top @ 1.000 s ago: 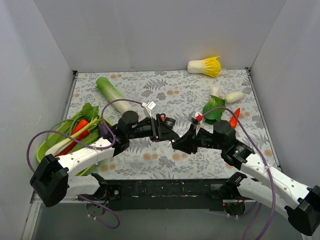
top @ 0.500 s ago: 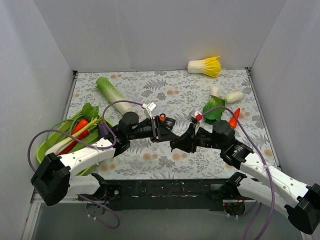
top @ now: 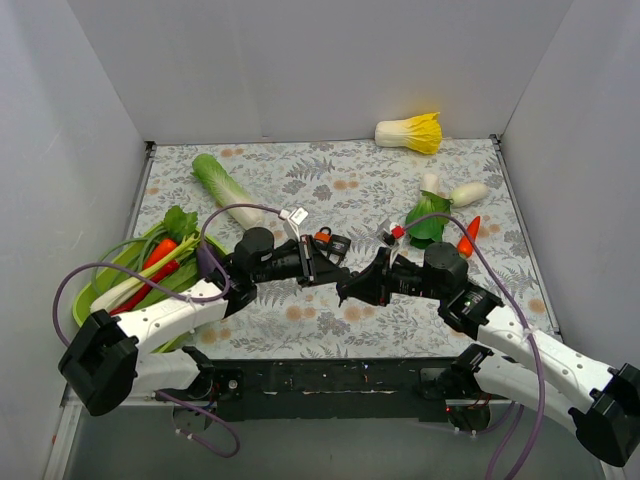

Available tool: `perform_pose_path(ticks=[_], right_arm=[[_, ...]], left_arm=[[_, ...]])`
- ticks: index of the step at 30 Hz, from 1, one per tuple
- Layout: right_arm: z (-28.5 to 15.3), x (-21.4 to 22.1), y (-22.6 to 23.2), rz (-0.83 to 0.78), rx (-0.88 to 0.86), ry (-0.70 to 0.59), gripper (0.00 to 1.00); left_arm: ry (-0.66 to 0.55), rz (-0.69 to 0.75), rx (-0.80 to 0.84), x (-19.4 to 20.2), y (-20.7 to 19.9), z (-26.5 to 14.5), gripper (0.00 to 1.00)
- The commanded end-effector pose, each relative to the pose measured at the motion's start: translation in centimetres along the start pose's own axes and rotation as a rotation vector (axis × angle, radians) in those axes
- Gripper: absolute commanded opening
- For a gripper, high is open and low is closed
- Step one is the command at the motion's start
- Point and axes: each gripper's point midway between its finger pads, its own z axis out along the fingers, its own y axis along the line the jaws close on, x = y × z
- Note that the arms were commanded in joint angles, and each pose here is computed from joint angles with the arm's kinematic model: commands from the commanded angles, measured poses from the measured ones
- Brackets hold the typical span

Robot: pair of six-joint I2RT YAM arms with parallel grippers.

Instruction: Unlock with the key

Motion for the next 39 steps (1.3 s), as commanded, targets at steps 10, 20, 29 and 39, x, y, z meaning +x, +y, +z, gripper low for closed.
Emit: perform_pose_path(ticks=[10, 20, 29, 39], right_arm=[[-0.3, -2.4, 0.9, 0.014, -0.013, -0.122, 0.45], [-0.4, -3.0, 1.9, 0.02, -0.061, -0.14, 0.71], [0.6, -2.8, 1.9, 0.088, -0.104, -0.154, 0.69], [0.8, -3.3, 2.8, 0.106, -0.168, -0.183, 0.65]], left_arm=[[-0.147, 0.129, -0.036, -2.6, -1.0, -1.1, 0.0], [-0.112, 0.304, 0.04, -2.1, -2.5, -1.3, 0.0], [-0.144, 0.432, 0.173, -1.2, -4.6, -3.0, 0.0], [-0.131, 0.427, 0.17, -0.9, -4.1, -2.9, 0.0]])
